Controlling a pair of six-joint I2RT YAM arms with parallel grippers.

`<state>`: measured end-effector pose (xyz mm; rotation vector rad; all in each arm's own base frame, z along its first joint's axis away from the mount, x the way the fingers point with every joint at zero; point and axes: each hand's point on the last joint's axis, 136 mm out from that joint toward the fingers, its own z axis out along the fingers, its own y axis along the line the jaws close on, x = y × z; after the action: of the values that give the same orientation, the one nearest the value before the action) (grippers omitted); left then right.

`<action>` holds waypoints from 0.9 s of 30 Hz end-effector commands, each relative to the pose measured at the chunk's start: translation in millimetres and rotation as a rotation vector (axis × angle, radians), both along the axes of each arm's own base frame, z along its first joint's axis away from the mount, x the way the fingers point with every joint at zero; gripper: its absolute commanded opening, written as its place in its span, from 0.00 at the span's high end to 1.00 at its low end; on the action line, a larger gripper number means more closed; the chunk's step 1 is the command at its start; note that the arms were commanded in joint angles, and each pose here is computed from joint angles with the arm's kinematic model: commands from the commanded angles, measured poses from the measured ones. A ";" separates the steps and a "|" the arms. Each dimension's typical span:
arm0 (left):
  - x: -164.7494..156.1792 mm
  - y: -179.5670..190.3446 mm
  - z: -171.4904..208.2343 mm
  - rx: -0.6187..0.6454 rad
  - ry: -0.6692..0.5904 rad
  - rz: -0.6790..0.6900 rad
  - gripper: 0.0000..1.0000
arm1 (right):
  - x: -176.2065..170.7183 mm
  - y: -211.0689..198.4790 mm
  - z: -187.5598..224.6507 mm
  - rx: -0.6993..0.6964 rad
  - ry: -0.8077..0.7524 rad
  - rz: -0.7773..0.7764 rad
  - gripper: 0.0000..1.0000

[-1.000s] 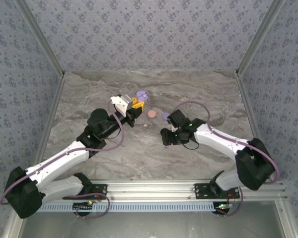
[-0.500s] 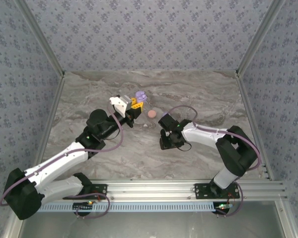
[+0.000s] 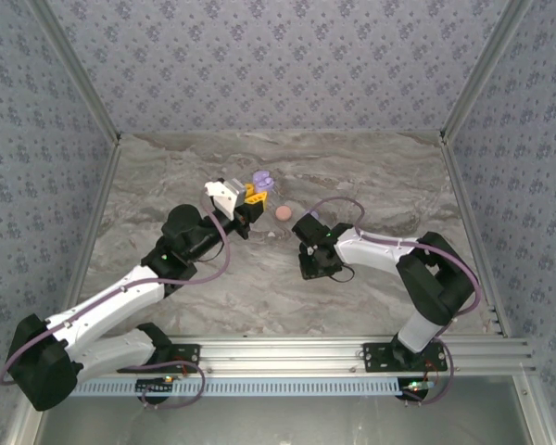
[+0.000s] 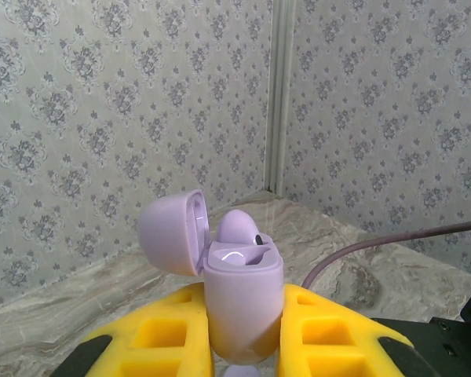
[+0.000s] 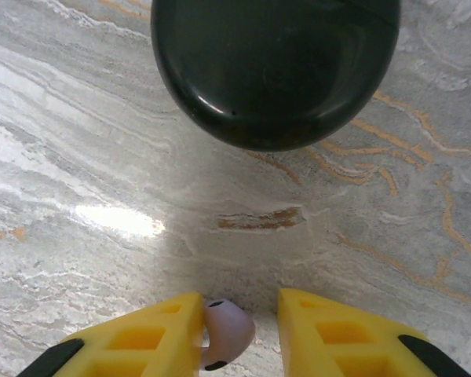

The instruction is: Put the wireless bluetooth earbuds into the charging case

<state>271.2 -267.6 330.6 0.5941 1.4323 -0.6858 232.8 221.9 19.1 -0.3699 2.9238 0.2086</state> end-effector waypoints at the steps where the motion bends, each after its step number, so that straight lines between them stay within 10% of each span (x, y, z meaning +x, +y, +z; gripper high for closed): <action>1: -2.4 3.6 7.4 -0.012 -0.026 0.010 0.98 | -4.0 -0.1 -2.6 -0.025 0.024 0.000 0.70; 14: -3.2 4.3 7.9 -0.012 -0.025 0.010 0.98 | -2.9 -0.7 26.2 0.003 -0.038 0.046 0.79; 27: -23.9 -35.3 8.2 0.008 -0.009 -0.247 0.98 | 35.5 2.5 235.2 0.257 -0.650 0.248 0.79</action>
<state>260.3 -287.9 314.5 0.7128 1.4489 -0.7774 264.2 225.3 209.4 -0.5315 2.3399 0.4123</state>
